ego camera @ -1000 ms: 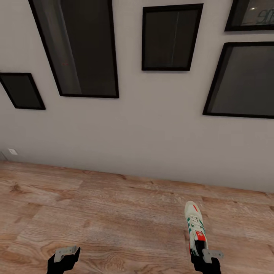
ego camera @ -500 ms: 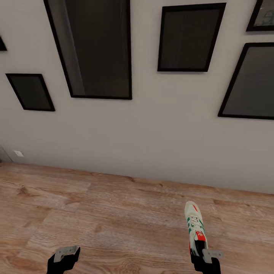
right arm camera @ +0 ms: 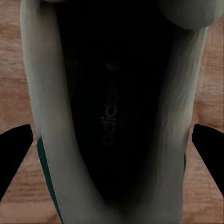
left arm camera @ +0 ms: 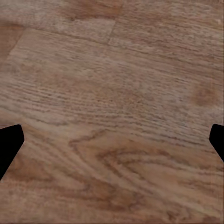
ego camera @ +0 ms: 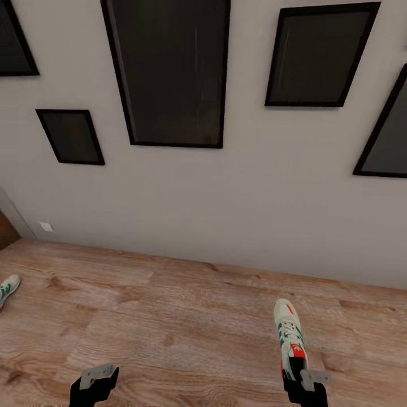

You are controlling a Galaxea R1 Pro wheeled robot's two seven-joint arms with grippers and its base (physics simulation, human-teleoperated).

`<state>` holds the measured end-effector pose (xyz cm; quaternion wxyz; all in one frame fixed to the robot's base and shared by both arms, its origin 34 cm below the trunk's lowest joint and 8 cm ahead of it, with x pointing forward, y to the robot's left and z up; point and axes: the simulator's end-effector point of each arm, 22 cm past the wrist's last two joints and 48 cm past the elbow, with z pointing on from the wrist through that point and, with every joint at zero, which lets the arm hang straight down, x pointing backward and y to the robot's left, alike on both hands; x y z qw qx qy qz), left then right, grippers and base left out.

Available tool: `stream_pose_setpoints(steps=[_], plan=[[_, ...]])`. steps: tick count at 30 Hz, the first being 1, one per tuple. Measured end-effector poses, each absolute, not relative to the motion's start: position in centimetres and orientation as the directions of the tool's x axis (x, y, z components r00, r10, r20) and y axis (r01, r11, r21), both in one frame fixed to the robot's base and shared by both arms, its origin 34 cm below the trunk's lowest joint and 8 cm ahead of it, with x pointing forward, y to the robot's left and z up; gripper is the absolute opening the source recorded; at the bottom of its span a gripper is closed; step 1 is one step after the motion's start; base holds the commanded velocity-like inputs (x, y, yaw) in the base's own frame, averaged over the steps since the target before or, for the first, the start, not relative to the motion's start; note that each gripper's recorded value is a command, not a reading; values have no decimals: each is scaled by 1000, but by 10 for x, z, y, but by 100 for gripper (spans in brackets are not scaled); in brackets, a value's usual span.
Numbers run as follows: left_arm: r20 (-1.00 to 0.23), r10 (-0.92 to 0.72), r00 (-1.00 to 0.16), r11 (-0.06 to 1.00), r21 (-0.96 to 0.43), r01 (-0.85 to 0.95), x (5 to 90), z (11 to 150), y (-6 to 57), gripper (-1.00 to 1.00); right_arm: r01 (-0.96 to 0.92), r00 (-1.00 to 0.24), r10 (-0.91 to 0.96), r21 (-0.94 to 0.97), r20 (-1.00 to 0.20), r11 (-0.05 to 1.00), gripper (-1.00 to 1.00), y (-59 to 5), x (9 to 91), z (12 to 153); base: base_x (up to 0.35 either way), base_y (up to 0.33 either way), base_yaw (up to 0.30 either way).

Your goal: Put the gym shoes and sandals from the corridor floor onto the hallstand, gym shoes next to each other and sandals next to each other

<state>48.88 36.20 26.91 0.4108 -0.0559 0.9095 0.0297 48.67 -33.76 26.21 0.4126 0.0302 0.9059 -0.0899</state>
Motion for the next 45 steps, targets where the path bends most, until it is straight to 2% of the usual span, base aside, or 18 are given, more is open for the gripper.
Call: stream_pose_setpoints(steps=[27, 45], plan=[[-750, -78, -657, 993, 1, -119, 489, 269, 360, 100, 129, -658, -20, -138, -753, 982, -100, -338, 487, 262, 11, 311, 272], [-755, -76, -652, 993, 1, -117, 490, 270, 359, 100, 129, -658, -19, -138, -753, 982, -100, -338, 487, 262, 84, 332, 18]])
